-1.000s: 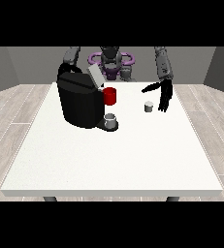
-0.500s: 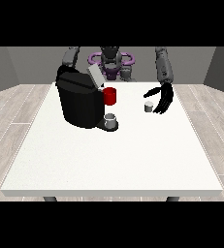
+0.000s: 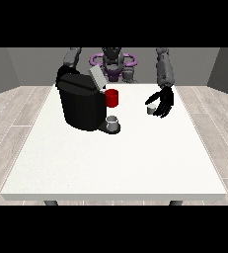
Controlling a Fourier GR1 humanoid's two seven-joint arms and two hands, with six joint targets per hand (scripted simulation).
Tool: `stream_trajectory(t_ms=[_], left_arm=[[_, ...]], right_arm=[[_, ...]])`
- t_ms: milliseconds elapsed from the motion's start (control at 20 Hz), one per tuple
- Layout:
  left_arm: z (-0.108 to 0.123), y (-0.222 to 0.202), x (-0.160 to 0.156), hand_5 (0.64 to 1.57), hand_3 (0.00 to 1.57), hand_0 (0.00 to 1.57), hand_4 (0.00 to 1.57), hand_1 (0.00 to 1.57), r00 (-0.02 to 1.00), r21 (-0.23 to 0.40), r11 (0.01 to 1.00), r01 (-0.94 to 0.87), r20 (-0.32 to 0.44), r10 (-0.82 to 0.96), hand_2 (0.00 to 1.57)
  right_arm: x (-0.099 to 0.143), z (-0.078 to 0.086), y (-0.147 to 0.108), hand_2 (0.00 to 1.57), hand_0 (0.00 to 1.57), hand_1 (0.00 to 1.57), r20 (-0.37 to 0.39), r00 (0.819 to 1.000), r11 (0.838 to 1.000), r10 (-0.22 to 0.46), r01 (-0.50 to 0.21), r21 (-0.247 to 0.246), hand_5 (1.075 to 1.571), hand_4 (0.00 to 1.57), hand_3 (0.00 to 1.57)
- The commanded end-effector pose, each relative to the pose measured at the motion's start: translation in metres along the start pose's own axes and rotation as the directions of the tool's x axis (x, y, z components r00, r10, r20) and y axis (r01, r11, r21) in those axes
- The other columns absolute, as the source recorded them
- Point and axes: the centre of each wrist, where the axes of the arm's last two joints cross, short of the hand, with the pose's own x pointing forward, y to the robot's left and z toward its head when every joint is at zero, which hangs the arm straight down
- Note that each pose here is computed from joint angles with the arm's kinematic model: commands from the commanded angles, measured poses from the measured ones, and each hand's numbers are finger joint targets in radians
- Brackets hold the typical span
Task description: Insert the coffee pod into the coffee machine and close the lid
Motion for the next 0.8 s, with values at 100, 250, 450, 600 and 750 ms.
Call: stream_trajectory(t_ms=[100,250,450,600,750], left_arm=[[0.005,-0.015,-0.013,1.571,0.74,0.82,0.39,0.82,0.998,0.031,0.998,0.055,0.015,-0.055,0.97],[0.009,-0.017,-0.019,1.571,0.86,0.97,0.32,0.97,0.993,0.052,0.993,0.109,0.033,-0.110,1.09],[-0.003,0.003,-0.011,1.571,0.79,0.97,0.32,0.97,0.984,0.078,0.982,0.175,0.013,-0.176,1.05],[-0.015,0.023,0.009,1.571,1.18,1.17,0.41,1.17,0.983,0.055,0.983,0.175,0.040,-0.177,1.29],[-0.020,0.036,0.015,1.571,1.41,1.32,0.55,1.32,0.980,0.079,0.984,0.158,0.106,-0.166,1.43]], right_arm=[[0.009,-0.002,-0.003,0.00,0.00,0.00,-0.002,1.000,0.999,-0.031,0.031,0.014,1.571,0.51,0.00],[-0.007,0.012,0.005,0.00,0.00,0.00,0.005,0.999,0.999,-0.036,0.036,0.005,1.571,0.52,0.00],[0.016,0.003,0.018,0.00,0.00,0.00,0.063,0.997,0.999,-0.034,0.032,0.025,1.571,0.43,0.00],[0.002,-0.008,-0.010,0.00,0.00,0.00,0.010,0.999,0.999,-0.032,0.032,-0.021,1.571,0.42,0.00],[-0.012,0.001,-0.007,0.00,0.00,0.00,0.029,0.998,0.999,-0.052,0.052,-0.005,1.571,0.43,0.00]])
